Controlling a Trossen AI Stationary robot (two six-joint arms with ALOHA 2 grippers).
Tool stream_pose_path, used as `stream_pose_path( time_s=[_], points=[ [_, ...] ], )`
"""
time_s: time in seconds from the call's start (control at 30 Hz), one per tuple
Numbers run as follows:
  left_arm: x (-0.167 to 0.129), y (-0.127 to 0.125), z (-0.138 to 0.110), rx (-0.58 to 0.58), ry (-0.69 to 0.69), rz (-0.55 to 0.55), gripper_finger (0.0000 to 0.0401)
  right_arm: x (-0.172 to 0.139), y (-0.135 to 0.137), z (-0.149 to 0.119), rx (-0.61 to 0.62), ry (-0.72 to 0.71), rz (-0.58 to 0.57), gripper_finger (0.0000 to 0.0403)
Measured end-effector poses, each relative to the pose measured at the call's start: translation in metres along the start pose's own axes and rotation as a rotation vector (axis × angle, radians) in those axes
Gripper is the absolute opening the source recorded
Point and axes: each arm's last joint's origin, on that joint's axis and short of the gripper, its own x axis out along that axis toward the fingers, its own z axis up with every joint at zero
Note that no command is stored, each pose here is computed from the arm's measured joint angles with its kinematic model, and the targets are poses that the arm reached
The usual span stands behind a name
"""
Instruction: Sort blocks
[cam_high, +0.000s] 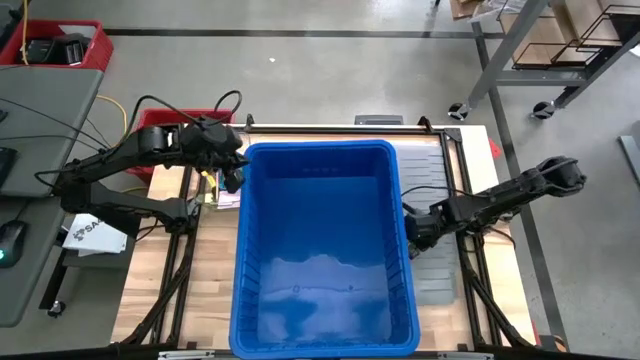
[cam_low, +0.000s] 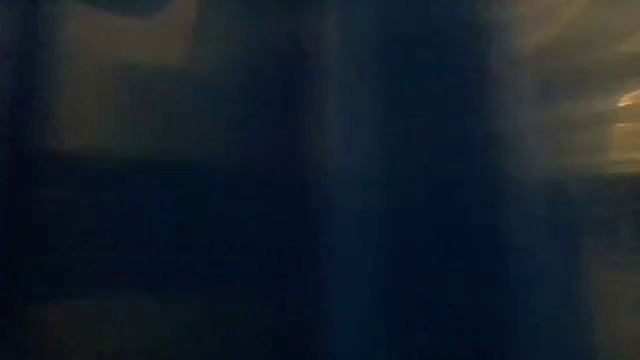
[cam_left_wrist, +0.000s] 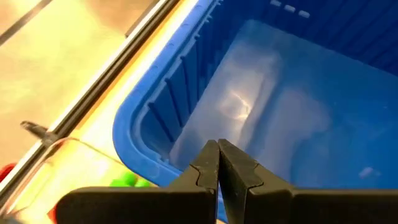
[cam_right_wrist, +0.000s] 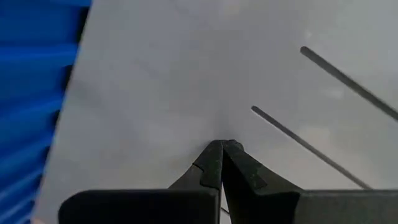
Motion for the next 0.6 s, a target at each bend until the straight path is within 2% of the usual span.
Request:
stream_pose_path(
  time_s=[0.33, 0.47, 0.6],
  points=[
    [-0.021, 0.008, -0.013, -0.004, -0.028, 0.069, 0.0, 0.009, 0.026, -0.022, 0.031, 0.025, 0.134, 0.0],
    [-0.029, 0.009, -0.012, -0.036, -0.057, 0.04, 0.0, -0.017, 0.033, -0.021, 0.017, -0.068, 0.094, 0.0],
    [-0.041, 0.006, -0.007, -0.064, -0.079, -0.095, 0.0, -0.054, 0.037, -0.021, -0.03, -0.185, 0.03, 0.0]
  ],
)
